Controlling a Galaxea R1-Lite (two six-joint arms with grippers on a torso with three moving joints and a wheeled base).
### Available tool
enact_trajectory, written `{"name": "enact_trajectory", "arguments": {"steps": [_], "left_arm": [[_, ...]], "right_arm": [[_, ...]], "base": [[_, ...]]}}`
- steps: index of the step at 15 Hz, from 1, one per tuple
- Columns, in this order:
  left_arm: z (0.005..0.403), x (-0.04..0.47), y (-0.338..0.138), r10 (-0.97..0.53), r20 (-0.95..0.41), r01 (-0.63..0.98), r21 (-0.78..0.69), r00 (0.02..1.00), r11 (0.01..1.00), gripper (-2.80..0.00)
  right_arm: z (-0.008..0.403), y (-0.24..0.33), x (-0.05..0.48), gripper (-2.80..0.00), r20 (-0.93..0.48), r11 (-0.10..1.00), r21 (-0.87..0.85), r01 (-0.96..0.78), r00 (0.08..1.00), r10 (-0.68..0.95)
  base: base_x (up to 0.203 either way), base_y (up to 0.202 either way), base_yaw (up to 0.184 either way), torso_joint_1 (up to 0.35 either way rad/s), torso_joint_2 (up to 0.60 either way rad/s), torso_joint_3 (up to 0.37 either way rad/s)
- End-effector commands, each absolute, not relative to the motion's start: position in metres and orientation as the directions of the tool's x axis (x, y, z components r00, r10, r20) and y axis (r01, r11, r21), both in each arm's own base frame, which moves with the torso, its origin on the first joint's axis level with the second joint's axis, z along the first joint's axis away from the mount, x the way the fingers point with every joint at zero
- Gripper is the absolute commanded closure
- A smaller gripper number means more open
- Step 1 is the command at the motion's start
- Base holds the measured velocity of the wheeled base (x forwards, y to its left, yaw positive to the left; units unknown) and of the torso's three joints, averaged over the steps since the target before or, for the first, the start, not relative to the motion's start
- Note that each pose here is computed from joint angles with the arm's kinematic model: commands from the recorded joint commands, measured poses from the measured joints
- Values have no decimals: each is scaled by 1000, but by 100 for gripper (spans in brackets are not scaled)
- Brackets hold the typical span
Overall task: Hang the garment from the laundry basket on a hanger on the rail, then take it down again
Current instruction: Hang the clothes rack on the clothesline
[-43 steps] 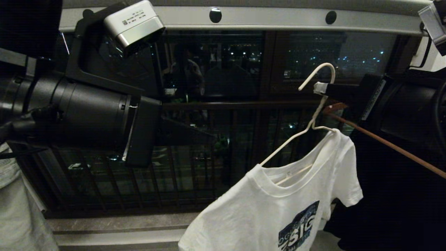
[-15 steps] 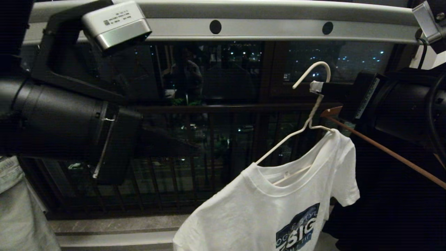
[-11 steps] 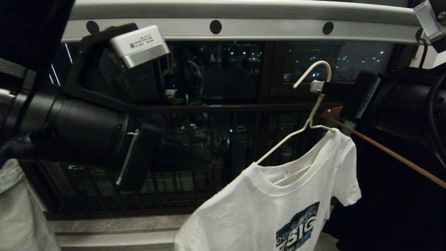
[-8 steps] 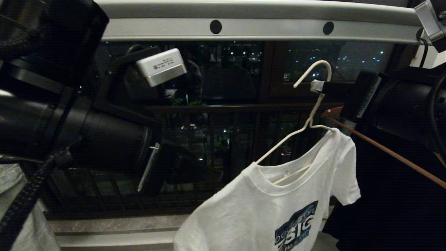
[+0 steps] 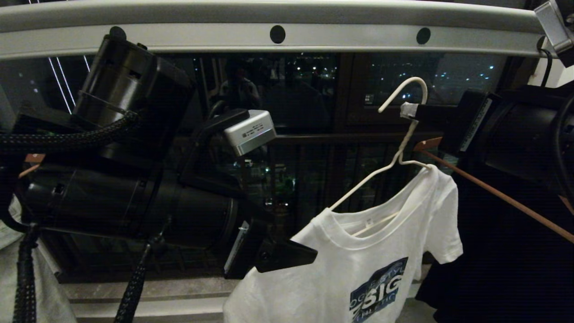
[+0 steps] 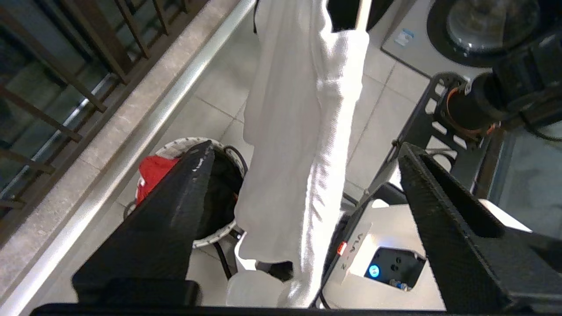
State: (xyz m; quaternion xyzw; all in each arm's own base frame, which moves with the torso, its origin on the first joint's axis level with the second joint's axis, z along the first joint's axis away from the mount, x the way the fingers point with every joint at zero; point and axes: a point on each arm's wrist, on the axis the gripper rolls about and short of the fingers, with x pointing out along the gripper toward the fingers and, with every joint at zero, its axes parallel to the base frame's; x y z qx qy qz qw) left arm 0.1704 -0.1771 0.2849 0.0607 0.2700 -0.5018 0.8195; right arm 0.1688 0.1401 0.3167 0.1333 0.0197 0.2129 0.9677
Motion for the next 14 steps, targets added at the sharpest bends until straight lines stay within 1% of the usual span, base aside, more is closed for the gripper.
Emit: {"name": "enact_trajectory", "arguments": {"steps": [1, 4, 9, 14], "left_arm": [[280, 169, -178, -786, -520, 862, -167, 335, 478, -280], [267, 179, -188, -770, -551, 869, -153, 321, 472, -280], [251, 190, -199, -815, -449, 878, -122, 367, 462, -280], [250, 191, -199, -815, -448, 879, -121, 367, 462, -280]], "right_arm": [[317, 140, 169, 0, 21, 874, 268, -406, 909, 416], [318, 139, 168, 0, 25, 873, 269, -407, 909, 416], [318, 140, 168, 0, 23, 873, 269, -408, 908, 417], [318, 139, 168, 0, 25, 872, 269, -408, 908, 417]], "base": [[0, 0, 0, 0, 0, 0], [0, 0, 0, 0, 0, 0], [0, 0, 0, 0, 0, 0], [0, 0, 0, 0, 0, 0]]}}
